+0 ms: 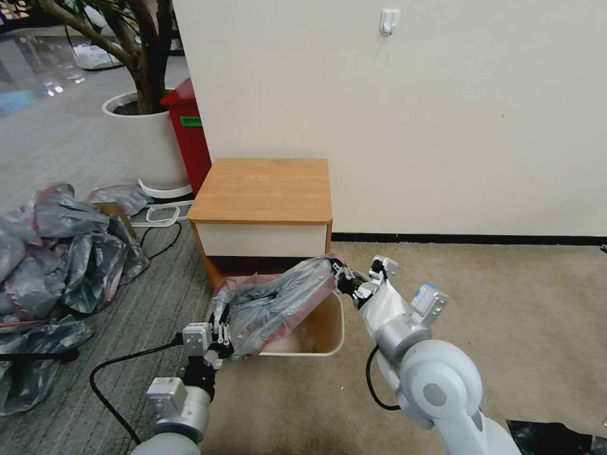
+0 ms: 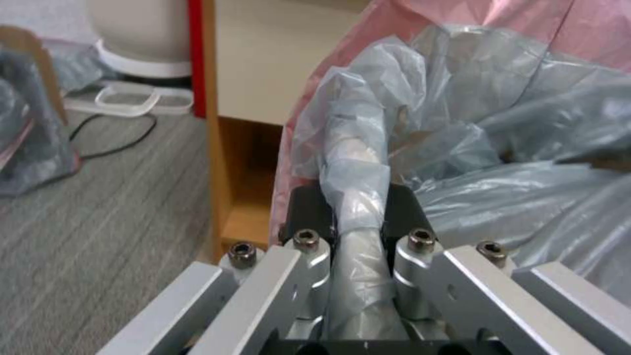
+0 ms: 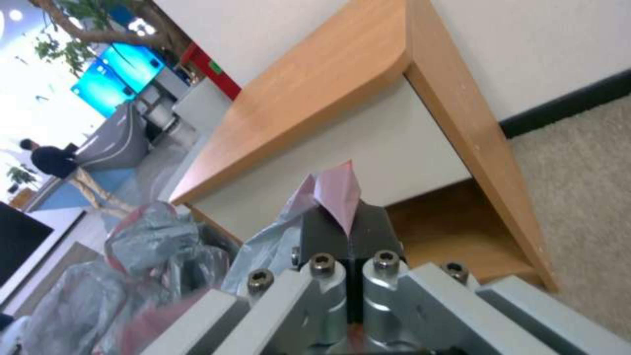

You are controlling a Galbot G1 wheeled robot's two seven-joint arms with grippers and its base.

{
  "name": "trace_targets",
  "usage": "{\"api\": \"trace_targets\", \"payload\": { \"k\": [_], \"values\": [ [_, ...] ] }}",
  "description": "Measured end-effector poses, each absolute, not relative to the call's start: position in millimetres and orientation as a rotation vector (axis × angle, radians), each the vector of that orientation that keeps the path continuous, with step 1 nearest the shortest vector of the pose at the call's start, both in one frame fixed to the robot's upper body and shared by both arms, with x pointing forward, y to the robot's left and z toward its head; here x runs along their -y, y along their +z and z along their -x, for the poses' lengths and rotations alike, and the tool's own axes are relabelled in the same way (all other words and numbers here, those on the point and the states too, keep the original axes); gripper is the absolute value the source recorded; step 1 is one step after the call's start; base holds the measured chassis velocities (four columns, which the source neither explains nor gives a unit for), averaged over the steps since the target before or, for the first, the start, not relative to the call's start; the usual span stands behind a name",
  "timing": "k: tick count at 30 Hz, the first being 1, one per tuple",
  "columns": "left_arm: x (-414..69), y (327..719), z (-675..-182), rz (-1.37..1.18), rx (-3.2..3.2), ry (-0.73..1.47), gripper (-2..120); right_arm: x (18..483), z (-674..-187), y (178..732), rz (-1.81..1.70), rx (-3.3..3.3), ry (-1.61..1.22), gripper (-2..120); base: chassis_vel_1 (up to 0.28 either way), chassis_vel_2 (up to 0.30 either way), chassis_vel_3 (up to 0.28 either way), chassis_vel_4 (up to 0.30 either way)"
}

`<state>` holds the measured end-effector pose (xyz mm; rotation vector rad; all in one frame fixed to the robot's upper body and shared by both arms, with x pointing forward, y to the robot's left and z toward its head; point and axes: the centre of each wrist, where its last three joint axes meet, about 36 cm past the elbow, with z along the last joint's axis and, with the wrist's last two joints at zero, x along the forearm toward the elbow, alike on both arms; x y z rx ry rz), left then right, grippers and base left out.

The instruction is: Pick up the garbage bag from the table and place it over the trash can.

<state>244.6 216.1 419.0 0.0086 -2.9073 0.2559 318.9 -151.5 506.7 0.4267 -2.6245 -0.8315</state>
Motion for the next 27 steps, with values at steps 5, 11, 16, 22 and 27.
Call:
{"api": "trace_targets", "payload": {
  "k": [5,11,16,22,27],
  "values": [
    [-221.6,423.8,-252.9,-0.052,2.89,0.32,8,154.3,-300.6,508.3,-0.399,2.595,-0.814,0,0.0,0.0,0.0,0.0],
    [-226.0,427.3,-258.9,-0.077,2.879,0.358,8,159.0,-292.5,507.7,-0.36,2.551,-0.796,0,0.0,0.0,0.0,0.0],
    [-227.9,427.4,-259.3,-0.084,2.879,0.355,8,163.1,-293.2,508.0,-0.34,2.552,-0.78,0,0.0,0.0,0.0,0.0],
    [-229.0,426.5,-259.3,-0.083,2.878,0.353,8,166.3,-299.6,508.7,-0.331,2.572,-0.769,0,0.0,0.0,0.0,0.0],
    [-229.3,424.7,-259.0,-0.086,2.873,0.35,8,167.5,-301.4,510.1,-0.33,2.585,-0.759,2,0.0,0.0,0.0,0.0]
  ]
}}
